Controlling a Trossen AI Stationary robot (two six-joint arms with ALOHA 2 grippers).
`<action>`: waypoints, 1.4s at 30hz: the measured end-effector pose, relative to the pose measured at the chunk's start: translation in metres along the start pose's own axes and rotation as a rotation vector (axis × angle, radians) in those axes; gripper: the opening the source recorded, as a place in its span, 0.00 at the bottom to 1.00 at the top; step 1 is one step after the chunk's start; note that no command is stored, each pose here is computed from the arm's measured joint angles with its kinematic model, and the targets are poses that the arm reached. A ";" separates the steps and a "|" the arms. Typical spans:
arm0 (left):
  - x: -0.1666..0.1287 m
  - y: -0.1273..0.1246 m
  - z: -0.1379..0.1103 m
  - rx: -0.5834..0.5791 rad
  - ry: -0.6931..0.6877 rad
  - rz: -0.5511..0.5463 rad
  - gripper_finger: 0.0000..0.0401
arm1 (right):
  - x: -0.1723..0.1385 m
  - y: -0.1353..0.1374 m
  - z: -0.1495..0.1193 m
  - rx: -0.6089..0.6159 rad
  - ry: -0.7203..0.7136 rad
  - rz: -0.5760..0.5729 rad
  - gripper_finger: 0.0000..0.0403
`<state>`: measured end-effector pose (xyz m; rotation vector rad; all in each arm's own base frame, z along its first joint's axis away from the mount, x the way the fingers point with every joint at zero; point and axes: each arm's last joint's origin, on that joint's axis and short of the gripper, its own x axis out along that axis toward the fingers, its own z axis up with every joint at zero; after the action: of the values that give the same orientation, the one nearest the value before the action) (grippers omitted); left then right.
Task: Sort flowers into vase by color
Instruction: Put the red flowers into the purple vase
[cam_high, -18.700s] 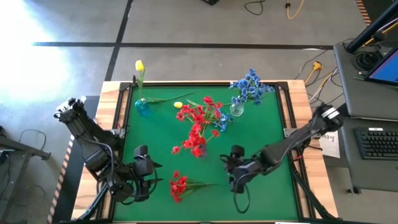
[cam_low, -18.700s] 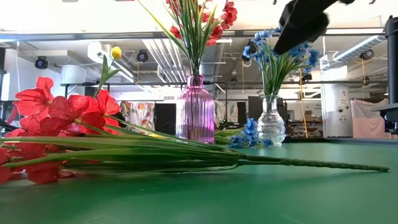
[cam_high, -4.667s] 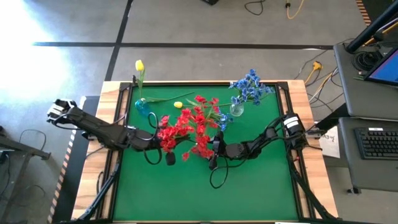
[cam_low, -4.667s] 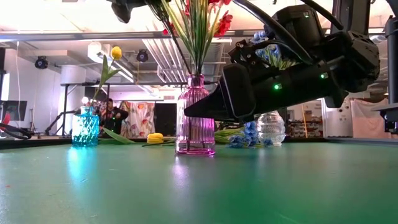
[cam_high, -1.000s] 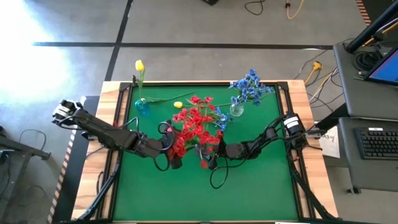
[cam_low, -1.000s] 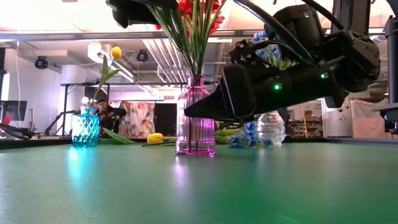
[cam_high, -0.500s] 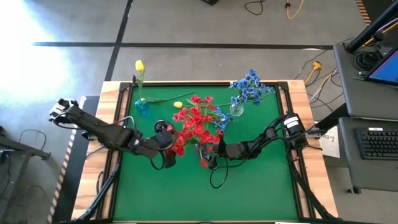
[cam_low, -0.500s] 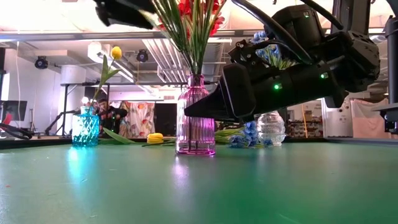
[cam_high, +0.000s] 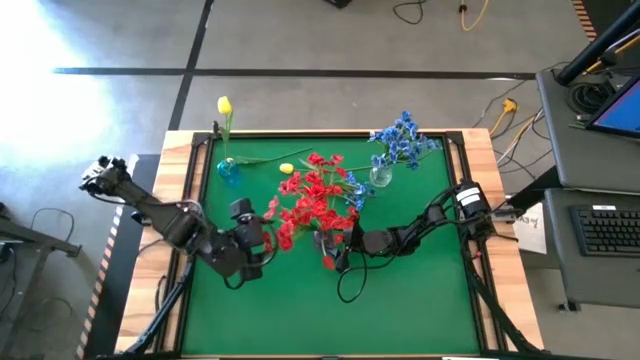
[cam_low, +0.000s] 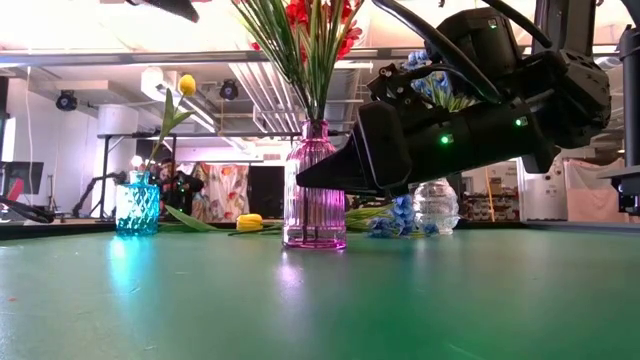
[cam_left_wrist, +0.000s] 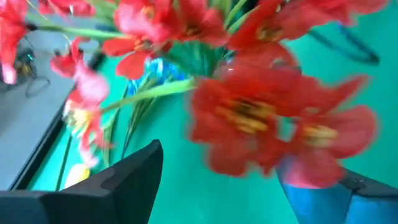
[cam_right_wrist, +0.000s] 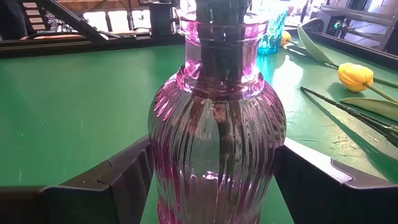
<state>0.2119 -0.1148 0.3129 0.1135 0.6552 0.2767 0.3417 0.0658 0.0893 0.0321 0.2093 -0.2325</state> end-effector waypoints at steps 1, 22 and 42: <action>0.002 -0.004 -0.003 -0.011 -0.034 0.011 0.71 | 0.000 0.000 0.000 -0.001 0.000 0.000 0.70; 0.075 -0.017 -0.058 -0.241 -0.628 0.125 0.70 | 0.000 0.000 0.000 -0.004 -0.004 0.001 0.70; 0.102 -0.018 -0.041 -0.195 -0.623 0.196 0.11 | 0.000 0.000 0.000 0.003 -0.005 -0.007 0.70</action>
<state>0.2683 -0.1016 0.2175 0.0708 -0.0043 0.4667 0.3417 0.0656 0.0898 0.0334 0.2044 -0.2396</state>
